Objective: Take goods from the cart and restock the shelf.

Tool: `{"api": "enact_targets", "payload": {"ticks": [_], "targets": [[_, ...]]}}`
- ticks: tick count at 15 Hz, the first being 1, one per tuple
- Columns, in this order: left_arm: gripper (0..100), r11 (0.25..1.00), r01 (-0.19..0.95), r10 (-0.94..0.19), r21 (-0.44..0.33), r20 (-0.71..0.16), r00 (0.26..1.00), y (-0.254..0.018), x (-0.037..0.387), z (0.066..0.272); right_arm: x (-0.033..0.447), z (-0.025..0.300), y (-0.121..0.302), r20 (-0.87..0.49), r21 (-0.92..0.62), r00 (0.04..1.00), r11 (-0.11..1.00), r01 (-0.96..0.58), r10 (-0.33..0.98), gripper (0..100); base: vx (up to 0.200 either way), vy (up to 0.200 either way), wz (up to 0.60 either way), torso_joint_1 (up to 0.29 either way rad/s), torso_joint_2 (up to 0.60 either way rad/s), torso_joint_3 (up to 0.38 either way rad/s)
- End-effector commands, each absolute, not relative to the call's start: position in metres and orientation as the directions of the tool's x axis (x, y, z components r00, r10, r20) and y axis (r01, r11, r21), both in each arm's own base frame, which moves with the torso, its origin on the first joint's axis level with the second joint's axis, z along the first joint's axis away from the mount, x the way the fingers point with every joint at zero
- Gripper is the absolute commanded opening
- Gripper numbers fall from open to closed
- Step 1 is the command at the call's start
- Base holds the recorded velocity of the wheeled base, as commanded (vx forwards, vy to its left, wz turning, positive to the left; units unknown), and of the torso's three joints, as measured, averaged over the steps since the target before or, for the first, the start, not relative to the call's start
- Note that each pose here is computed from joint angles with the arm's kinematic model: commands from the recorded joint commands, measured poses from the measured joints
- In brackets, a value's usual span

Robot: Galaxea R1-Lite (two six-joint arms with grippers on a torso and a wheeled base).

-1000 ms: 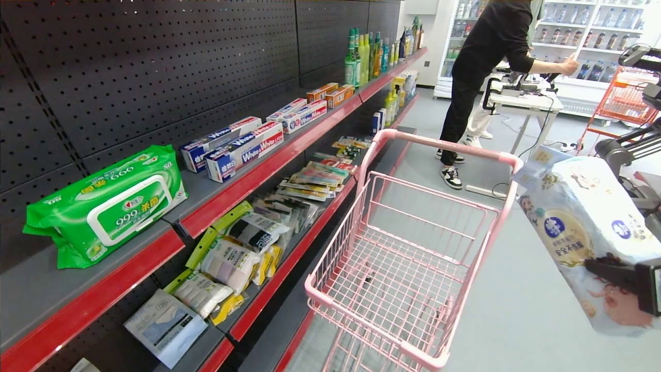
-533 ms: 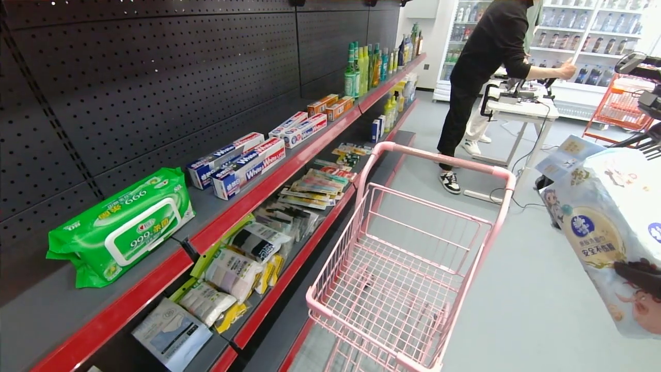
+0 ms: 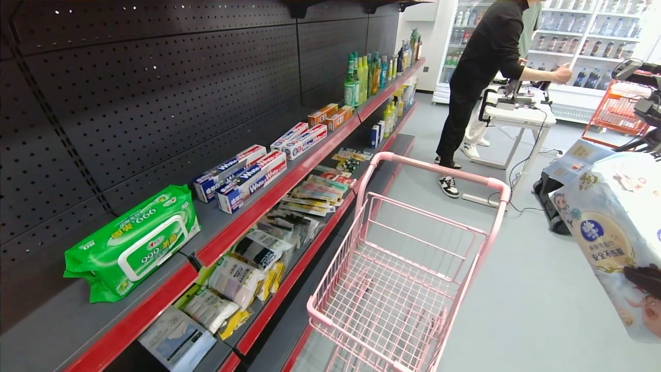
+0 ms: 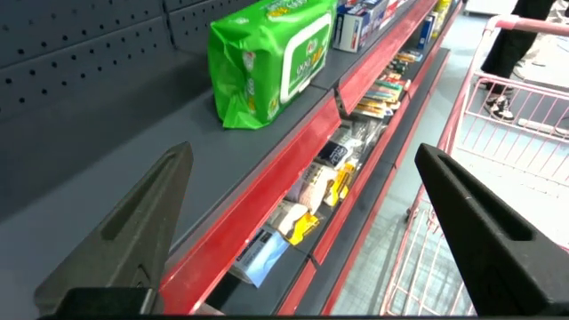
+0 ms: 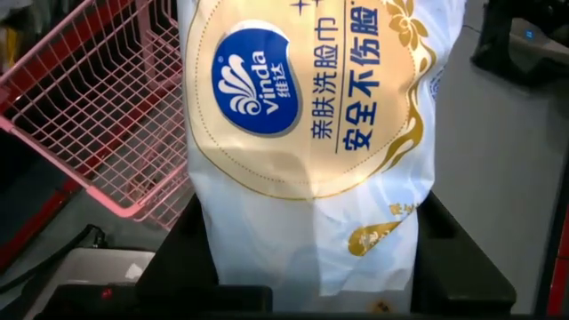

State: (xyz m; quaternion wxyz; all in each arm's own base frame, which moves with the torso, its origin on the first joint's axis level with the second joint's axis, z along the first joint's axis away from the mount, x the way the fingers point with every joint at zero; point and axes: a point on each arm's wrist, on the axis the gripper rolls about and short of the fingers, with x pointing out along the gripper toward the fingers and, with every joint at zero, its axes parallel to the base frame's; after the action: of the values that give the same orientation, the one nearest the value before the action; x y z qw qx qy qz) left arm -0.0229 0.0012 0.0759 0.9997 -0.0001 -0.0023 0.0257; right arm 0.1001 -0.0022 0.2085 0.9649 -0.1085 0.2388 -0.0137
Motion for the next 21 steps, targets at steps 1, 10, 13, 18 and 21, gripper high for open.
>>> {"api": "enact_targets", "payload": {"ticks": [1,10,13,18,21], "targets": [[100,0.999,-0.052,0.052,0.000,0.003,0.999,0.001,-0.023,0.076,0.101,0.207,-0.002,-0.463,-0.217,0.883,0.976,-0.027,-0.079,0,0.000,0.000,0.00,0.159,-0.36,-0.188],[100,0.999,-0.052,0.052,0.000,0.005,0.999,0.001,-0.023,0.076,0.090,0.195,-0.002,-0.478,-0.246,0.874,0.969,-0.033,-0.091,0,0.000,0.000,0.00,0.153,-0.32,-0.166],[100,0.999,-0.052,0.052,0.000,0.005,0.999,0.001,-0.023,0.076,0.092,0.194,-0.002,-0.486,-0.263,0.870,0.964,-0.049,-0.088,0,0.000,0.000,0.00,0.105,-0.20,-0.107],[100,0.999,-0.052,0.052,0.000,0.003,0.999,0.001,-0.023,0.076,0.092,0.192,-0.002,-0.488,-0.283,0.868,0.957,-0.058,-0.091,0,0.000,0.000,0.00,0.022,-0.06,-0.028],[100,0.999,-0.052,0.052,0.000,0.003,0.999,0.001,-0.023,0.076,0.092,0.190,-0.002,-0.495,-0.282,0.864,0.957,-0.060,-0.091,0,0.000,0.000,0.60,0.007,0.00,0.001]]}}
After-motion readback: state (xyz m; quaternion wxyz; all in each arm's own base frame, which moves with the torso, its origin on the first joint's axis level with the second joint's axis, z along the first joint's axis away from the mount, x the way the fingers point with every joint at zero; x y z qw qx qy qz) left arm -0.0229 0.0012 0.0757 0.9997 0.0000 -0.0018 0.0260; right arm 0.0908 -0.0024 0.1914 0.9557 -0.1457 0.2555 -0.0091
